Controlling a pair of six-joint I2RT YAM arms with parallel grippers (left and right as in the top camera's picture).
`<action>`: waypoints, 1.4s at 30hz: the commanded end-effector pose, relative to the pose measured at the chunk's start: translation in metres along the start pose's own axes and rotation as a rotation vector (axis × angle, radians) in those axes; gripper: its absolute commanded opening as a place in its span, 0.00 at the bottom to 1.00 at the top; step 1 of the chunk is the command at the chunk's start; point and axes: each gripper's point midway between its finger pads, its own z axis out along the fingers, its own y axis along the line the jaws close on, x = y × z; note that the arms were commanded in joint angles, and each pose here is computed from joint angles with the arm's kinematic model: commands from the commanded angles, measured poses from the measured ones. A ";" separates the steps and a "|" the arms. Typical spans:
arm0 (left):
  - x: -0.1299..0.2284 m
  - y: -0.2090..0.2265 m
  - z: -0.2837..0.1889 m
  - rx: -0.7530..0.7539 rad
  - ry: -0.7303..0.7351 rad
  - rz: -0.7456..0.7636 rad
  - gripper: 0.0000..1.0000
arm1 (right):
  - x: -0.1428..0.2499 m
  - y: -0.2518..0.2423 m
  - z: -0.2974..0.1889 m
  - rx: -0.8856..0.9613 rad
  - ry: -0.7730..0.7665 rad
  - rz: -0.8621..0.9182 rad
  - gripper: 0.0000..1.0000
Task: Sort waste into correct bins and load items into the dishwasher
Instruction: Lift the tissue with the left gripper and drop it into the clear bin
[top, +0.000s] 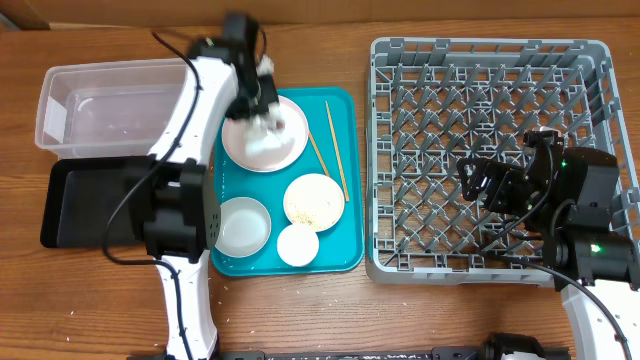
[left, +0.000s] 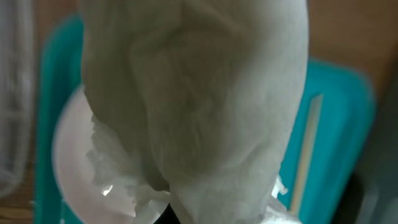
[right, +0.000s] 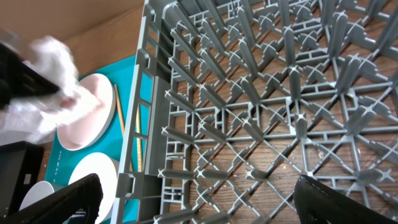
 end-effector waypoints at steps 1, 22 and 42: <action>-0.047 0.016 -0.064 0.021 -0.154 -0.042 0.04 | -0.010 0.008 -0.006 -0.018 -0.029 -0.017 1.00; -0.076 0.159 -0.038 -0.094 -0.159 -0.301 0.77 | -0.010 0.008 -0.006 -0.019 -0.029 -0.017 1.00; 0.057 -0.007 -0.078 -0.069 0.199 0.291 0.63 | -0.011 0.008 -0.006 -0.019 -0.032 -0.018 1.00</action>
